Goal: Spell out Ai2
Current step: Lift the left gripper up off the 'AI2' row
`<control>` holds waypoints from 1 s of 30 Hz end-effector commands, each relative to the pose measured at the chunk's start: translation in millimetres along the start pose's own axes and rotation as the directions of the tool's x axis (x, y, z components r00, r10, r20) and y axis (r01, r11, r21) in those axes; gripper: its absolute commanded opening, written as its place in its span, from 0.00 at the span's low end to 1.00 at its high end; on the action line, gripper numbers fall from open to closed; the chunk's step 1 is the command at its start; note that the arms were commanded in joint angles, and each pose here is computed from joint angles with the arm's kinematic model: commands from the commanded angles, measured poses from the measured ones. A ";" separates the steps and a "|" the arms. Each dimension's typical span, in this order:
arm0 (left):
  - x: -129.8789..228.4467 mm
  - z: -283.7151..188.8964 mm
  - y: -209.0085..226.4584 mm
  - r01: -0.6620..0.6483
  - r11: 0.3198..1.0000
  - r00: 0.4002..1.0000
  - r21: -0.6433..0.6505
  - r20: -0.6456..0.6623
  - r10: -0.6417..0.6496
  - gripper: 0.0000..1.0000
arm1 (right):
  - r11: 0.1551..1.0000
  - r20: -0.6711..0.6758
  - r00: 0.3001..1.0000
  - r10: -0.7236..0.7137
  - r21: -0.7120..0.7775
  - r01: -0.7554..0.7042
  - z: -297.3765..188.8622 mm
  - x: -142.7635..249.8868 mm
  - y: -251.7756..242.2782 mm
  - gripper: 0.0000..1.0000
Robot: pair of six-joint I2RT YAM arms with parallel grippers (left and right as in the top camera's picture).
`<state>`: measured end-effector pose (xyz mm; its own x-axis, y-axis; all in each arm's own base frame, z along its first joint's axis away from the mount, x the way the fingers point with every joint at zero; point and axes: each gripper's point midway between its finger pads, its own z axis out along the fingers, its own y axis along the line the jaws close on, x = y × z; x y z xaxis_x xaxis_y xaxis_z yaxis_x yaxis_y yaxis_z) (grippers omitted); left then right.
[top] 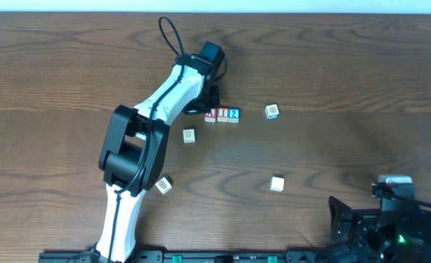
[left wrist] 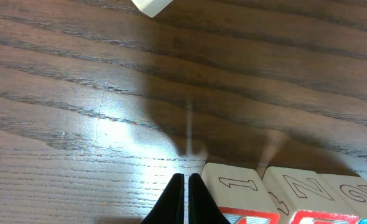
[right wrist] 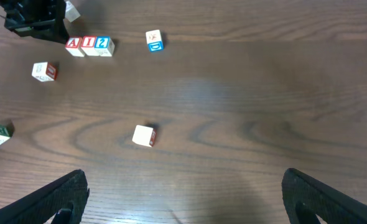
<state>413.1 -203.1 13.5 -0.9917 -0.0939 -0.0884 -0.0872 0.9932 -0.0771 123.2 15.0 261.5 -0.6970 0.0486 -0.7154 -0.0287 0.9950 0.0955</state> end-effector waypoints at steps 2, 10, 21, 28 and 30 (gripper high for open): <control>4.2 7.1 -0.1 0.010 1.000 1.000 -0.004 -0.019 -0.010 0.06 | 1.000 0.002 1.000 0.003 -0.004 -0.003 -0.3 0.1 0.6 0.99; 5.6 7.1 -2.6 0.010 1.000 1.000 0.010 -0.028 -0.010 0.06 | 1.000 0.002 1.000 0.003 -0.004 -0.003 -0.3 0.0 0.5 0.99; 5.9 7.1 -3.2 0.011 1.000 1.000 0.013 -0.030 -0.010 0.06 | 1.000 0.002 1.000 0.003 -0.004 -0.003 -0.3 0.0 0.5 0.99; 6.2 7.1 -3.7 0.011 1.000 0.999 0.016 -0.031 -0.010 0.06 | 1.000 0.002 1.000 0.003 -0.004 -0.003 -0.3 0.1 0.6 0.99; 6.2 7.1 -3.7 0.011 1.000 0.999 0.016 -0.031 -0.010 0.06 | 1.000 0.002 1.000 0.003 -0.004 -0.003 -0.3 0.0 0.5 0.99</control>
<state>411.1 -207.1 13.6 -0.9928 -0.0936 -0.0748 -0.0859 0.9913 -0.0996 123.2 15.0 261.5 -0.6970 0.0486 -0.7154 -0.0287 0.9950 0.0955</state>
